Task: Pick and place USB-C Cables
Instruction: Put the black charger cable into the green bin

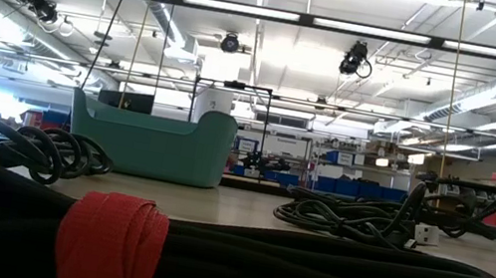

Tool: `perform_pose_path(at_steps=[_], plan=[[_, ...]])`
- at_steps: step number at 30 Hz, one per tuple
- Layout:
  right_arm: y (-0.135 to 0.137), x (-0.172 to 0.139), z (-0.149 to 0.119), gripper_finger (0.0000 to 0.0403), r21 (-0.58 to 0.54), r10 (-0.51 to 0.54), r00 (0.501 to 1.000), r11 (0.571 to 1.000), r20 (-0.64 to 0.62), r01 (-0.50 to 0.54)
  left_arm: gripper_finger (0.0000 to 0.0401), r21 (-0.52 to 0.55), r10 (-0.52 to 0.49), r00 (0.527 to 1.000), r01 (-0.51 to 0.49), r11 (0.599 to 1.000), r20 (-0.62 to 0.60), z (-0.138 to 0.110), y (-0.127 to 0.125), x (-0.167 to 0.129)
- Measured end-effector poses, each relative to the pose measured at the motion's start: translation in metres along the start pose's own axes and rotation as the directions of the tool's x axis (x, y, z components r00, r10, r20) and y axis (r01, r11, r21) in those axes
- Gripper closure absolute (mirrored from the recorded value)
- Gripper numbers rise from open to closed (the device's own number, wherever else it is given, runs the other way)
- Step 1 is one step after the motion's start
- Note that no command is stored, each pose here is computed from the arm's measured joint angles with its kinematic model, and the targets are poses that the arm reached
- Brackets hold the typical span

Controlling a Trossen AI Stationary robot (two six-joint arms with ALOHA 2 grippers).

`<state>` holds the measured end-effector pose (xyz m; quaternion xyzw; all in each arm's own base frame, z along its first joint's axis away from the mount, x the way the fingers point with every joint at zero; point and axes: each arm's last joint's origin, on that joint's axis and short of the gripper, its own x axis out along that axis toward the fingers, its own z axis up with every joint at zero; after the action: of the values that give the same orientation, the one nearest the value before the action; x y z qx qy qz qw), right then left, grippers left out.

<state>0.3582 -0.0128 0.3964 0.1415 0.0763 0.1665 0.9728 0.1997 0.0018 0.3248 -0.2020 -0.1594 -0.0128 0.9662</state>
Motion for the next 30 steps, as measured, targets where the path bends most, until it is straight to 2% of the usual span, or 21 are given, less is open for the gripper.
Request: perform_pose_path(at_steps=[5, 13, 25, 30], plan=[[-0.002, -0.002, 0.005, 0.0377, -0.038, 0.001, 0.999, 0.999, 0.043, 0.001, 0.0154, -0.031, -0.037, 0.999, 0.036, 0.999, -0.023, -0.007, 0.001, 0.006], [-0.012, -0.006, 0.007, 0.0377, -0.035, -0.041, 0.998, 0.998, 0.046, 0.043, 0.0154, -0.047, -0.092, 0.996, 0.092, 0.995, -0.003, -0.015, 0.003, 0.017], [-0.015, -0.007, 0.007, 0.0377, -0.035, -0.089, 0.994, 0.995, 0.056, 0.091, 0.0154, -0.036, -0.126, 0.991, 0.127, 0.991, 0.034, -0.008, 0.008, 0.018], [-0.022, 0.004, 0.001, 0.0377, -0.031, -0.077, 0.996, 0.996, 0.052, 0.079, 0.0154, -0.026, -0.158, 0.987, 0.159, 0.987, 0.021, -0.002, 0.005, 0.022]])
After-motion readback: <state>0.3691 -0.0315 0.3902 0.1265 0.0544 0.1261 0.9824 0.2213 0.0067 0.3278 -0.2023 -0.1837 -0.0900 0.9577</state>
